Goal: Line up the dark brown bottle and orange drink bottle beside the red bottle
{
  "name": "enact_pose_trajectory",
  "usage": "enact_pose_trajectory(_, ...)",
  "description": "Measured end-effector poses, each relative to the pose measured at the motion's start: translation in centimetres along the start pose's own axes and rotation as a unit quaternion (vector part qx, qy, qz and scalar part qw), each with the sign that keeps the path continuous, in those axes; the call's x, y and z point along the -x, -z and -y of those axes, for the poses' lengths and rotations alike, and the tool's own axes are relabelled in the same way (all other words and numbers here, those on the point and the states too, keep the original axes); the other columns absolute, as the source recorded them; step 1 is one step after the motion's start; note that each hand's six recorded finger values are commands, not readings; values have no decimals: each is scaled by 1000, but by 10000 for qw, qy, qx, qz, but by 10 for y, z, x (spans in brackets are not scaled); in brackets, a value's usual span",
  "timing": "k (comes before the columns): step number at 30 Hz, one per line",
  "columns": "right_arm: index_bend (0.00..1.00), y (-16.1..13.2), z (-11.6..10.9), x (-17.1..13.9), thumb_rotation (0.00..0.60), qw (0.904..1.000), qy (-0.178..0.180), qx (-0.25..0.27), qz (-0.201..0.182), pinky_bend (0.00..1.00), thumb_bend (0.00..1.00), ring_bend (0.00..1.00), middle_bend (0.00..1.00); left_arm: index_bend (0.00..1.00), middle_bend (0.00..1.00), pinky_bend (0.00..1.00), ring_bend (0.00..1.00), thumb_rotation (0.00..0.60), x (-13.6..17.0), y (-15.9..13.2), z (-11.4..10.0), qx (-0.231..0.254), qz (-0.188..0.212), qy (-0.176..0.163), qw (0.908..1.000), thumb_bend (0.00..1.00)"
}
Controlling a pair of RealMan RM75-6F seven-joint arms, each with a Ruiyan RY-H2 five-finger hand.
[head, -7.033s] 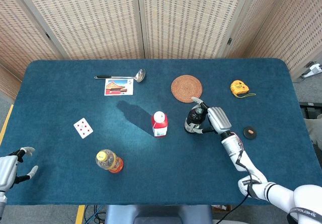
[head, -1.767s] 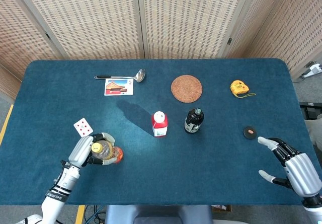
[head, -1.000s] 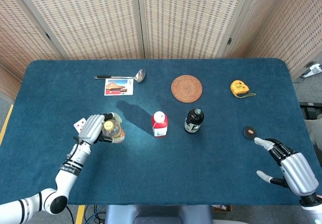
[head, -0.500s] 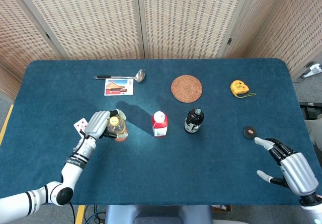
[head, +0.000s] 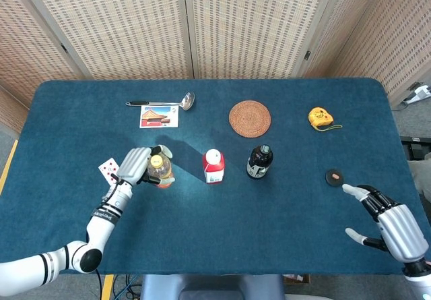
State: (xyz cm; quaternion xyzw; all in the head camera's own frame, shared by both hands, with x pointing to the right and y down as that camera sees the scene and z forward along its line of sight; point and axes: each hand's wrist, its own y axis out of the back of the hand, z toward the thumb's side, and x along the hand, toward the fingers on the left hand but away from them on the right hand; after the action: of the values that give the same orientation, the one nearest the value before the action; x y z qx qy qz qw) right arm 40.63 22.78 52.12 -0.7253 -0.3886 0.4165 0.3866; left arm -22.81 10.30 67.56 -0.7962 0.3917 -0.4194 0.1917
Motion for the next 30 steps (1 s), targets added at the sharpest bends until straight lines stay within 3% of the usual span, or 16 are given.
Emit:
enact_pose_trajectory(2, 201, 0, 0, 0, 600, 10000, -5, -2, 3, 490, 0, 201, 283, 436, 605, 441, 462, 600, -1, 0, 1, -4, -7, 4, 10000, 50)
enact_pose_trajectory(6, 208, 1, 0, -1, 600, 10000, -4, 3, 10, 490, 0, 201, 283, 94, 451, 441, 452, 600, -2, 0, 3, 5, -11, 0, 10000, 49)
enact_pose_trajectory(8, 209, 1, 0, 0, 600, 10000, 0, 3, 15, 490, 0, 201, 283, 20, 361, 441, 449, 600, -2, 0, 3, 24, -6, -25, 10000, 50)
enact_pose_trajectory(12, 208, 1, 0, -1, 600, 10000, 4, -1, 19, 490, 0, 200, 283, 0, 190, 441, 434, 600, -3, 0, 1, 51, 1, -86, 9999, 50)
enact_pose_trajectory(14, 208, 1, -1, 0, 600, 10000, 9, -4, 20, 490, 0, 201, 283, 0, 168, 441, 430, 600, -2, 0, 0, 62, -4, -105, 9999, 50)
enact_pose_trajectory(30, 209, 2, -1, -1, 600, 10000, 4, -12, 33, 490, 0, 201, 283, 0, 162, 461, 410, 600, 8, 4, -4, 37, -238, 34, 9997, 31)
